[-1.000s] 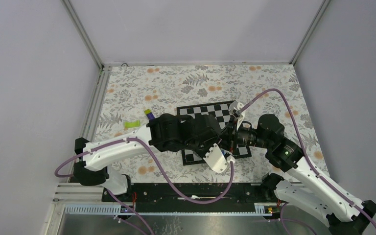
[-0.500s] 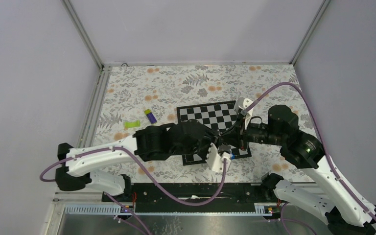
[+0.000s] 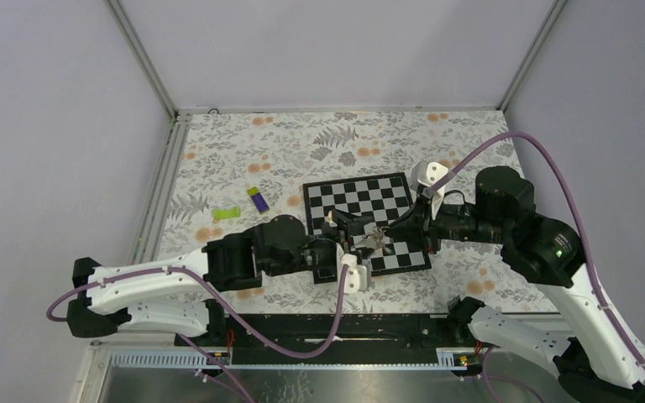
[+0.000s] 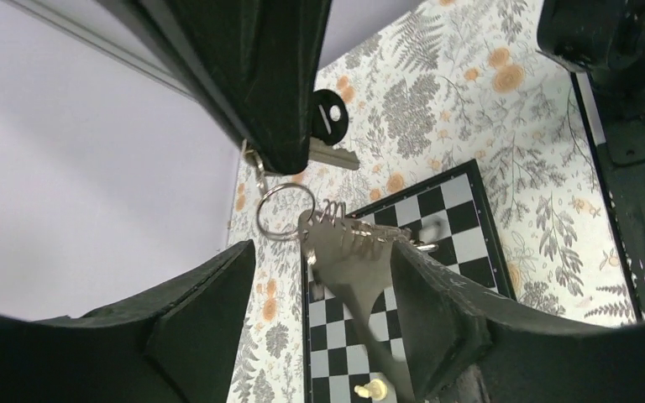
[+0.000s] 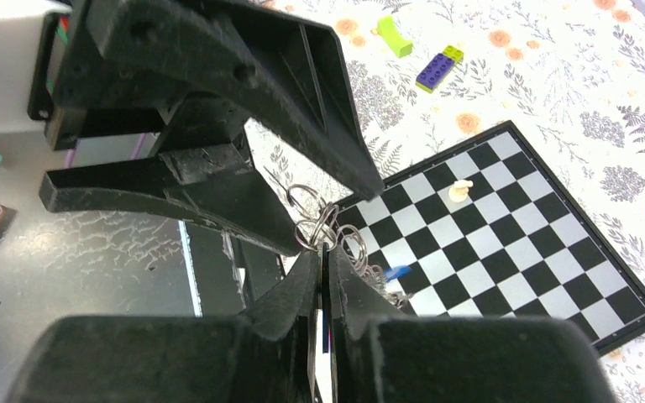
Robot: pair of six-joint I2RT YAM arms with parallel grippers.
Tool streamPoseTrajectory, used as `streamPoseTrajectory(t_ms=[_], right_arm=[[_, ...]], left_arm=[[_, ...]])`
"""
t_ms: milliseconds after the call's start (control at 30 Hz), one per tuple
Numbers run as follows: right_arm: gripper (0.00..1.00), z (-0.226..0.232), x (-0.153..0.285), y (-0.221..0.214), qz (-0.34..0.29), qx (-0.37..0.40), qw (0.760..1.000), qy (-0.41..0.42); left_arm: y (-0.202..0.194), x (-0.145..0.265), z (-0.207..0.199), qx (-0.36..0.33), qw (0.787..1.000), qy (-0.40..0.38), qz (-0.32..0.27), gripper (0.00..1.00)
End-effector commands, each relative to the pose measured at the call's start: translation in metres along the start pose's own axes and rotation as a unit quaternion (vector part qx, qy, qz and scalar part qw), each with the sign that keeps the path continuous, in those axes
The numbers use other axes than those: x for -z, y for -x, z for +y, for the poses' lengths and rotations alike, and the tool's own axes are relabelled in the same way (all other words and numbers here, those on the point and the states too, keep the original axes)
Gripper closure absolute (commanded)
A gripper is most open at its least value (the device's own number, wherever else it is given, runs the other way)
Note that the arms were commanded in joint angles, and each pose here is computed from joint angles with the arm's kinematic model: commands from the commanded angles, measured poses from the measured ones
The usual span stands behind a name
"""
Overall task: Remove the keys from the keyring
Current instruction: Remove the key from the keyring.
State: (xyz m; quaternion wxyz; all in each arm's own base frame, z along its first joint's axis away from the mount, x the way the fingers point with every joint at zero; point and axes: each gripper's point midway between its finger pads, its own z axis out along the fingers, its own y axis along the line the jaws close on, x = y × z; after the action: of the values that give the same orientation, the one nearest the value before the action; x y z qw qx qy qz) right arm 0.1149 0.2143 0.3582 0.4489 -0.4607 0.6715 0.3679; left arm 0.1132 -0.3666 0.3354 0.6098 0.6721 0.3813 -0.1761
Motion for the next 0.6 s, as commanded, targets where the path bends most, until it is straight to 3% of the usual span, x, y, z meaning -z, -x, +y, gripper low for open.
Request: streamPoseTrajectory(t_ms=[0, 233, 567], right_arm=[[1.00, 0.000, 0.011, 0.010, 0.002, 0.031, 0.999, -0.009], [1.00, 0.008, 0.015, 0.018, -0.013, 0.048, 0.999, 0.012], [1.00, 0.014, 0.018, 0.025, -0.024, 0.063, 0.997, 0.024]], left_arm=[[0.033, 0.017, 0.039, 0.037, 0.992, 0.095, -0.075, 0.32], [0.037, 0.022, 0.048, 0.063, 0.984, 0.131, -0.105, 0.32], [0.046, 0.019, 0.047, 0.070, 0.982, 0.116, -0.129, 0.39]])
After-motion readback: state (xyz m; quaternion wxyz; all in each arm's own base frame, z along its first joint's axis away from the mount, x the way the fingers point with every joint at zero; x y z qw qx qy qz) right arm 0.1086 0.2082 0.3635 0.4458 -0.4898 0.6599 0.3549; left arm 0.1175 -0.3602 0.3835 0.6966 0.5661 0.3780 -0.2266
